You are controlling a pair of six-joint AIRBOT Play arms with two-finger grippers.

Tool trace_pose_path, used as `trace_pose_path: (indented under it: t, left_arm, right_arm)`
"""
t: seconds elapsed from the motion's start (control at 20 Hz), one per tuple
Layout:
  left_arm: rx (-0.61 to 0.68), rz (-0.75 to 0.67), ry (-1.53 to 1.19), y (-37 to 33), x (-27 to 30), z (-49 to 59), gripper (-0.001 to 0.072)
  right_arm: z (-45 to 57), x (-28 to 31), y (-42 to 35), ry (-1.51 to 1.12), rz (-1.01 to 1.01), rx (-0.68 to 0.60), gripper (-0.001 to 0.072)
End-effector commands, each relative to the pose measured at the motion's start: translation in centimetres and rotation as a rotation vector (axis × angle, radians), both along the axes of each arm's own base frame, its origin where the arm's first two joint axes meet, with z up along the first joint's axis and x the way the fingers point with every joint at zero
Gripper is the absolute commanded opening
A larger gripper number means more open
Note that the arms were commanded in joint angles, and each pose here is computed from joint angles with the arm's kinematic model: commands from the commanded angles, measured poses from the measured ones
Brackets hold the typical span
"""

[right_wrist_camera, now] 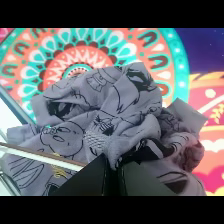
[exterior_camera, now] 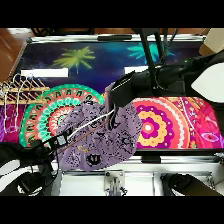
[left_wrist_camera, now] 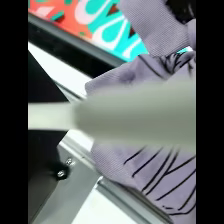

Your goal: Fold the shirts.

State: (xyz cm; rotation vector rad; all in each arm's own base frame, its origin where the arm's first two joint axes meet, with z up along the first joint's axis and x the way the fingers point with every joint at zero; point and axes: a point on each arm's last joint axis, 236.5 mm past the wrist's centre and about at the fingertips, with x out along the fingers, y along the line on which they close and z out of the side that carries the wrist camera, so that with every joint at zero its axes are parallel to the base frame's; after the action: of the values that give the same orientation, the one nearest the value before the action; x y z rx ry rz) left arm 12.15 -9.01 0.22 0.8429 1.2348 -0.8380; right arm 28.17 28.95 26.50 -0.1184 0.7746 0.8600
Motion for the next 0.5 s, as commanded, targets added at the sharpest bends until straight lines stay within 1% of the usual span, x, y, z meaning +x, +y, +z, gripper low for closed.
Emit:
trace_pose_path:
  t: [0.0,0.05,0.1,0.15,0.25,0.3,0.45]
  left_arm:
    - [-0.15,-0.061,-0.059,-4.8,2.6,0.5,0.006]
    - [-0.171,-0.107,-0.045,-5.9,2.4,0.6,0.006]
    - [-0.159,-0.131,-0.033,-6.3,2.3,0.5,0.006]
    - [-0.147,-0.171,-0.029,-6.6,2.3,0.1,0.006]
    - [-0.165,-0.198,-0.048,-8.1,2.9,-0.2,0.006]
    - [-0.186,-0.185,-0.066,-8.9,3.6,-0.4,0.006]
    - [-0.279,-0.028,-0.124,-11.1,6.6,-0.4,0.006]
  right_arm:
    - [-0.9,-0.7,1.3,0.055,0.047,0.011,0.0091]
    - [-1.6,-0.6,1.1,0.069,0.046,-0.011,0.0092]
    - [-1.8,-0.4,0.9,0.066,0.04,-0.023,0.0091]
    - [-1.7,-0.4,0.9,0.064,0.04,-0.021,0.0091]
    - [-1.6,-0.7,1.3,0.077,0.051,-0.006,0.0091]
    - [-1.4,-1.1,1.6,0.087,0.062,0.009,0.0091]
    - [-1.1,-1.7,2.1,0.108,0.078,0.036,0.0091]
